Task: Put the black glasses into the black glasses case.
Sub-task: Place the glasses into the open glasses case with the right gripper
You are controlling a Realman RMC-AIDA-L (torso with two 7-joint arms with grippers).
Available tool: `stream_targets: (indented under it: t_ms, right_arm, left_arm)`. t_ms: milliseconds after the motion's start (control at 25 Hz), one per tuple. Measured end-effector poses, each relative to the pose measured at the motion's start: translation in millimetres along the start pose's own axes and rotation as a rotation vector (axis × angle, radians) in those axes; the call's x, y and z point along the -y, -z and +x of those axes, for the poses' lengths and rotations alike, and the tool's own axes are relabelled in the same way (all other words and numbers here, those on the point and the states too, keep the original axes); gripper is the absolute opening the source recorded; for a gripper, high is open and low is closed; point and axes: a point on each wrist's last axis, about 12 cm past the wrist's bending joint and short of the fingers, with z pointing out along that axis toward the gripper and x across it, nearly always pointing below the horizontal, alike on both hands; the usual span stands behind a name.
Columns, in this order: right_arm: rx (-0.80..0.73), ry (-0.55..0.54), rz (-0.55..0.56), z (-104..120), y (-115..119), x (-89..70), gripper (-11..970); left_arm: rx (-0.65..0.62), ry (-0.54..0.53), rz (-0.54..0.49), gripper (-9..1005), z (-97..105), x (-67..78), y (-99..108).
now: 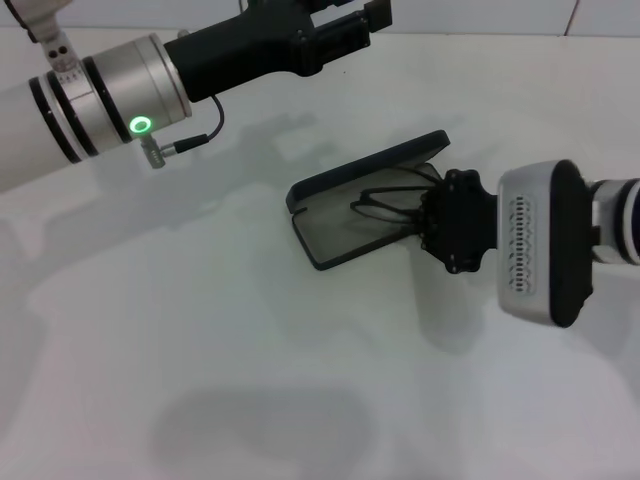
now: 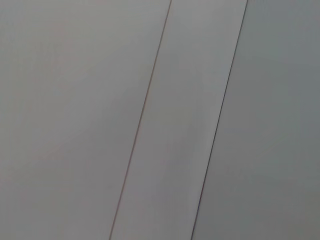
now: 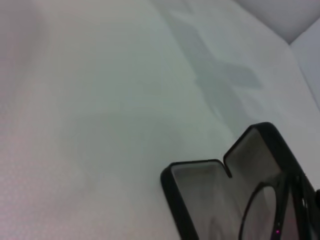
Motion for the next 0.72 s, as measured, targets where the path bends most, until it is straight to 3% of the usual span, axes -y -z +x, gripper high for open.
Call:
stream_targets:
  t_ms: [360, 720]
  right_arm:
    - [0.032, 0.046, 0.002, -13.8, 5.5, 0.1, 102]
    - [-0.026, 0.193, -0.016, -18.6, 4.9, -0.5, 102]
  left_arm:
    - [-0.008, 0.003, -0.019, 642, 1.7, -2.0, 1.2]
    - [-0.010, 0.008, -0.022, 644, 2.9, -2.0, 2.6]
